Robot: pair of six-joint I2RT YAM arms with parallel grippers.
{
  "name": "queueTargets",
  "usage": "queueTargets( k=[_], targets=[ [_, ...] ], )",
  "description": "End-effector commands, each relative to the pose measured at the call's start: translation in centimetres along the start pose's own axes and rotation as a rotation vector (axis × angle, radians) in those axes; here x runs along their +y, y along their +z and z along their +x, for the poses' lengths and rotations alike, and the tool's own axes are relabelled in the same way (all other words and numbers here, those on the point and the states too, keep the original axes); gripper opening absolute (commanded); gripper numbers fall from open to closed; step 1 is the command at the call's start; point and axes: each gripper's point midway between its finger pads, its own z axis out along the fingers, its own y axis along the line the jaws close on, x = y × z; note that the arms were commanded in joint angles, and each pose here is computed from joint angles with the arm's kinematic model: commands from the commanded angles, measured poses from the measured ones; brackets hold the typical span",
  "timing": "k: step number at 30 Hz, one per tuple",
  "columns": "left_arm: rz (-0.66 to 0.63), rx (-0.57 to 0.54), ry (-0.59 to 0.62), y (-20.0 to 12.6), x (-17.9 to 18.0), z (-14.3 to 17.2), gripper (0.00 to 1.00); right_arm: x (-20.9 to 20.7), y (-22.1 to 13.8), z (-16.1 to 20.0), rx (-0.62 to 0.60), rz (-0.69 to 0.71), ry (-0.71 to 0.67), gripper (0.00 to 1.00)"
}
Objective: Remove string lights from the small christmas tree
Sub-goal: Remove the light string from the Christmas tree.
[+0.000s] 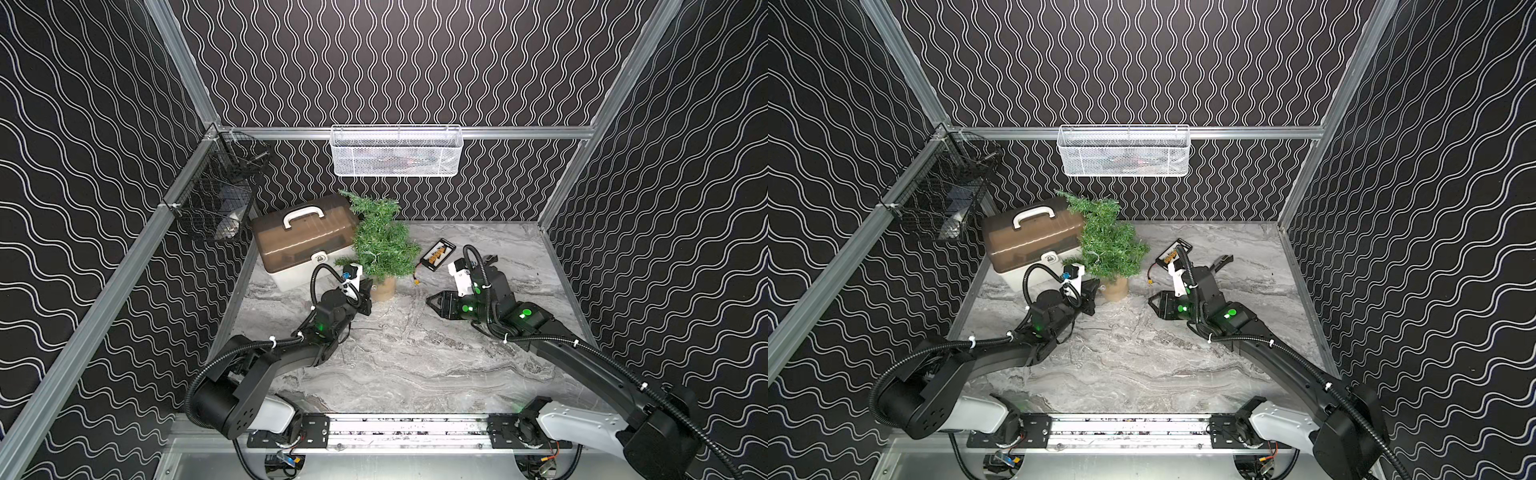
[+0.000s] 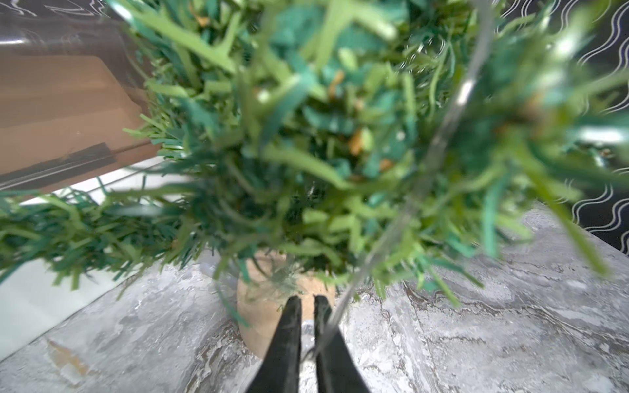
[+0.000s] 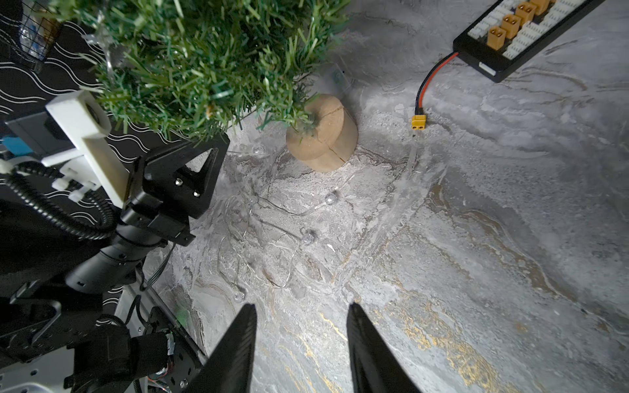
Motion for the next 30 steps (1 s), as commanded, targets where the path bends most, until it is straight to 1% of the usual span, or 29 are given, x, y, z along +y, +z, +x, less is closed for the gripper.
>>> queueTargets(
  k=[1,3,9,12,16,21,24,26,30],
  targets=[
    [0.014,-0.053,0.022,-0.3,-0.3,-1.6,0.03,0.3,0.1,-0.2,-0.002,-0.02,-0.002,0.42],
    [0.003,-0.046,0.031,-0.4,-0.2,-1.7,0.0,0.5,0.2,-0.2,-0.002,-0.029,0.002,0.42],
    [-0.038,-0.035,-0.007,-1.1,0.3,-2.8,0.0,0.6,0.3,-0.3,-0.004,-0.038,0.0,0.42],
    [-0.063,0.016,-0.013,-1.8,0.4,-3.3,0.0,1.0,0.6,-0.5,-0.003,-0.057,0.001,0.42],
    [-0.083,0.067,-0.034,-3.2,0.2,-4.8,0.0,1.8,1.0,-1.3,-0.005,-0.085,0.014,0.42],
    [-0.09,0.12,-0.015,-5.0,-0.3,-7.4,0.0,2.0,1.2,-1.6,-0.013,-0.094,0.024,0.41],
    [-0.038,0.141,-0.011,-5.5,-1.6,-9.3,0.0,2.2,1.0,-1.8,-0.013,-0.095,0.02,0.41],
    [0.011,0.163,-0.029,-5.7,-2.7,-10.3,0.0,2.6,0.6,-2.1,-0.021,-0.102,0.012,0.42],
    [0.165,0.205,-0.072,-6.1,-5.9,-12.0,0.0,3.6,-0.5,-3.3,-0.055,-0.129,0.011,0.42]
  ],
)
